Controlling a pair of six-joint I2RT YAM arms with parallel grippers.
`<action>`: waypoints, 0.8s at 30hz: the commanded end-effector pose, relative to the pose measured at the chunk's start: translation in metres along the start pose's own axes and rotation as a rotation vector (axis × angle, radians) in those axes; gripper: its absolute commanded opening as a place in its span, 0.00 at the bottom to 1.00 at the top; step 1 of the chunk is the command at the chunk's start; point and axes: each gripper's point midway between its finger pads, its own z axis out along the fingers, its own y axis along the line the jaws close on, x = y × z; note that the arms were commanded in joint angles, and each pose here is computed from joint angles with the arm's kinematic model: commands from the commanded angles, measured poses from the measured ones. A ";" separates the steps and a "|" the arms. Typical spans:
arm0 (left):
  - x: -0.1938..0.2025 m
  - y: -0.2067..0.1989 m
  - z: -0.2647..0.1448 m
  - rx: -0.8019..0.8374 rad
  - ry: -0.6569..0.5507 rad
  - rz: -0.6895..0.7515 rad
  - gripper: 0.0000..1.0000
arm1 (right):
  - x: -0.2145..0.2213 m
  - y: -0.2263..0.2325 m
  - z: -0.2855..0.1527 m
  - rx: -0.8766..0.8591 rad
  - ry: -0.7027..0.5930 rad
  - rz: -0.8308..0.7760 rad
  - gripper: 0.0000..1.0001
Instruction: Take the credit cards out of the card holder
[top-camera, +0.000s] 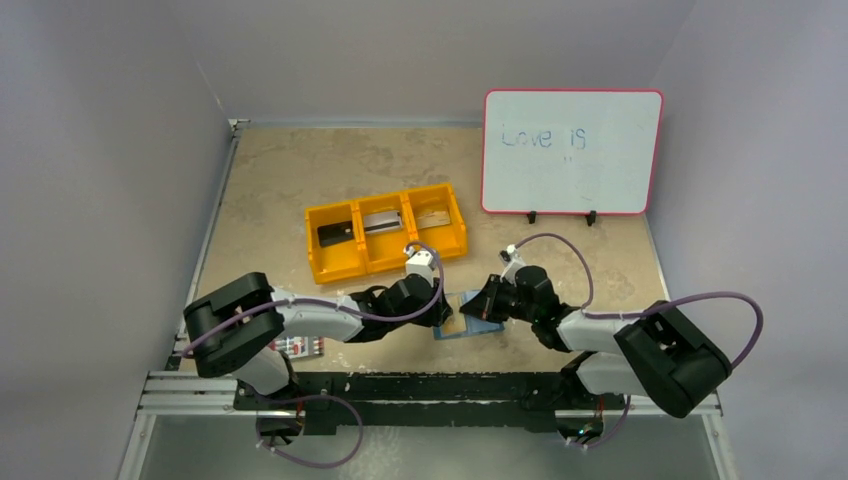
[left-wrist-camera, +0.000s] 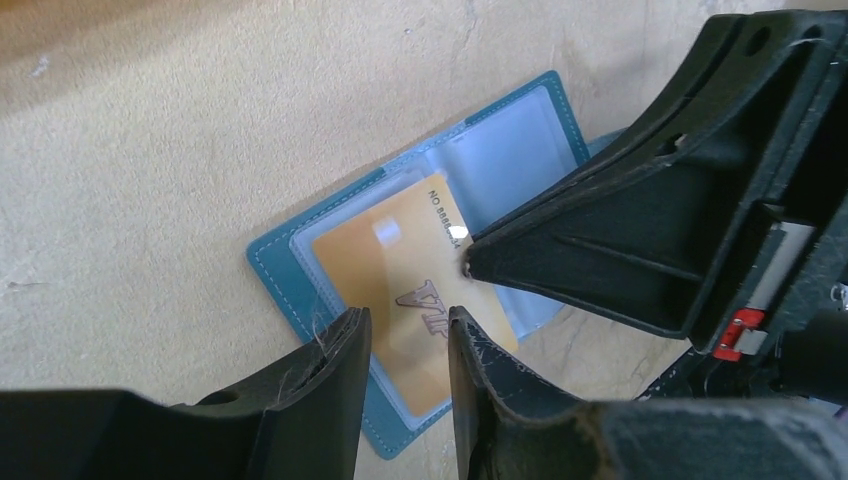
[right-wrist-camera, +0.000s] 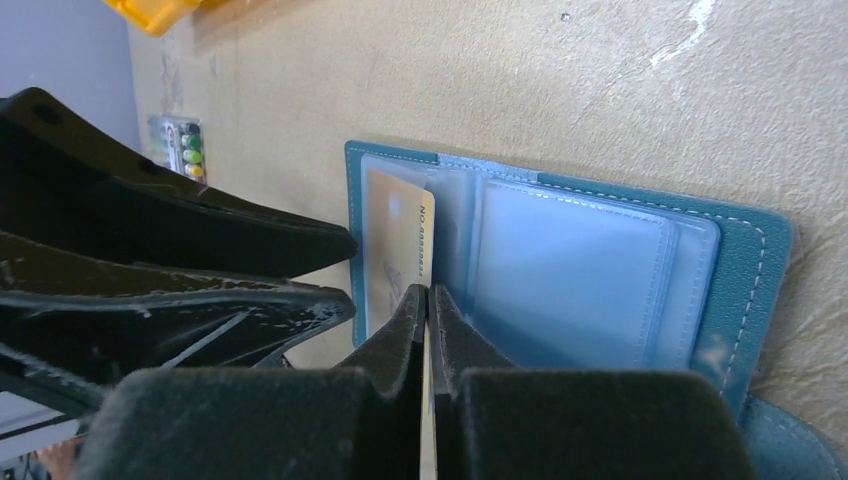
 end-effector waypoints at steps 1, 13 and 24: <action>-0.014 -0.018 0.008 0.045 -0.048 -0.047 0.33 | -0.009 0.005 0.001 0.001 -0.022 -0.017 0.00; 0.011 0.031 0.016 -0.133 -0.021 -0.061 0.25 | -0.014 0.000 -0.003 0.053 -0.047 0.006 0.00; 0.025 0.057 0.017 -0.242 0.007 -0.044 0.16 | -0.021 -0.010 -0.014 0.119 -0.111 0.049 0.00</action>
